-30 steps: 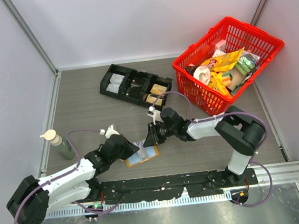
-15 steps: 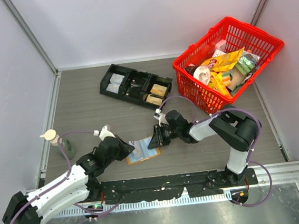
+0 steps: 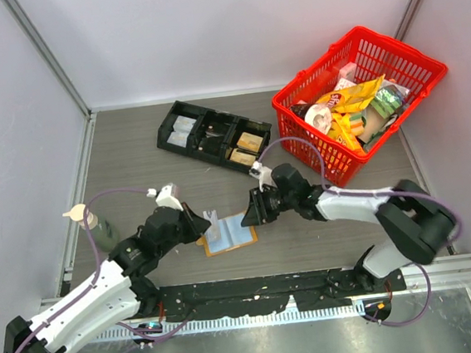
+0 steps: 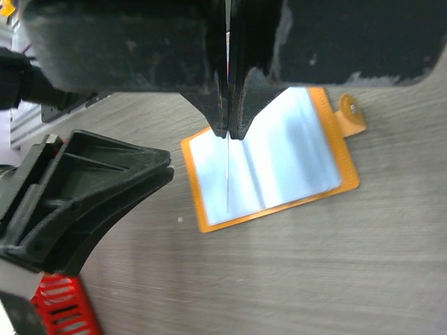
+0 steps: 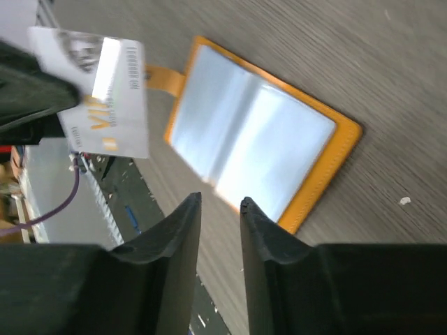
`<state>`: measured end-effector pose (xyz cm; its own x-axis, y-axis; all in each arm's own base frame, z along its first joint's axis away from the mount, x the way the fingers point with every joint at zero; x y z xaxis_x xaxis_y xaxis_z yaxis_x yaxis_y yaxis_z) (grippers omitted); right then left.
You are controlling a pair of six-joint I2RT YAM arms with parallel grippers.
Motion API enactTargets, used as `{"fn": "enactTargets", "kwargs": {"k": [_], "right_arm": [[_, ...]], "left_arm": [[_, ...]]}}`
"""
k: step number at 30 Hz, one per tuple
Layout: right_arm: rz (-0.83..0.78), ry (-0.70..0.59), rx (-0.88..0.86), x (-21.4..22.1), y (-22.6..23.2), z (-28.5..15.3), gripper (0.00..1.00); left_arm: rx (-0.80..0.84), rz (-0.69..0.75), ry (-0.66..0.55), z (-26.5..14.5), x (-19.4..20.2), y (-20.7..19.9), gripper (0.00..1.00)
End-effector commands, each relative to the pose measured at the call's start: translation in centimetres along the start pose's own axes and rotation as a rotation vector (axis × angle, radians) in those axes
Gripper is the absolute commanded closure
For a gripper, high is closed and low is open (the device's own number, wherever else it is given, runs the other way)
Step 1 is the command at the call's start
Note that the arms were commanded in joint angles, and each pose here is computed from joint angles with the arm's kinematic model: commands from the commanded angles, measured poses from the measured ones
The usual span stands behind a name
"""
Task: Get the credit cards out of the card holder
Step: Remove the credit card from the card holder.
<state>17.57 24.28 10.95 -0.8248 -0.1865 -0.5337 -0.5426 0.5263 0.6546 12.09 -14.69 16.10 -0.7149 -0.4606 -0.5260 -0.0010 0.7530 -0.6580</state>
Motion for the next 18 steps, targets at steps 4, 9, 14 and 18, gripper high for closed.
{"fn": "enactTargets", "kwargs": {"k": [4, 9, 14, 18], "right_arm": [[-0.429, -0.14, -0.045, -5.1, 6.0, -6.9, 0.41], [-0.635, -0.181, -0.111, -7.0, 9.4, -10.7, 0.27], [-0.791, -0.173, -0.207, -8.0, 11.7, -12.9, 0.27], [-0.866, -0.171, -0.236, -8.5, 12.2, -13.2, 0.27]], "left_arm": [[0.27, 0.338, 0.025, -1.8, -2.8, -5.0, 1.0], [0.44, 0.596, 0.101, -3.4, -3.9, -7.5, 1.0], [0.569, 0.783, 0.198, -4.6, -4.9, -9.8, 1.0], [0.674, 0.86, 0.287, -5.1, -5.4, -11.6, 1.0]]}}
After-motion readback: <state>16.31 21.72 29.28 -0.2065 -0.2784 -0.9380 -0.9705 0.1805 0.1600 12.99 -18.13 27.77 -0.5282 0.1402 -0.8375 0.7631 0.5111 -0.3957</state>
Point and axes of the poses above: each gripper's point midway between its finger pads, its own z axis out along the fingers, its own y axis along the line the jaws close on, x = y × z, the point moved 9 cm from there along -z, back along the fingers, and after that the axes turned 5 degrees about -z, right-handed, at the moved point
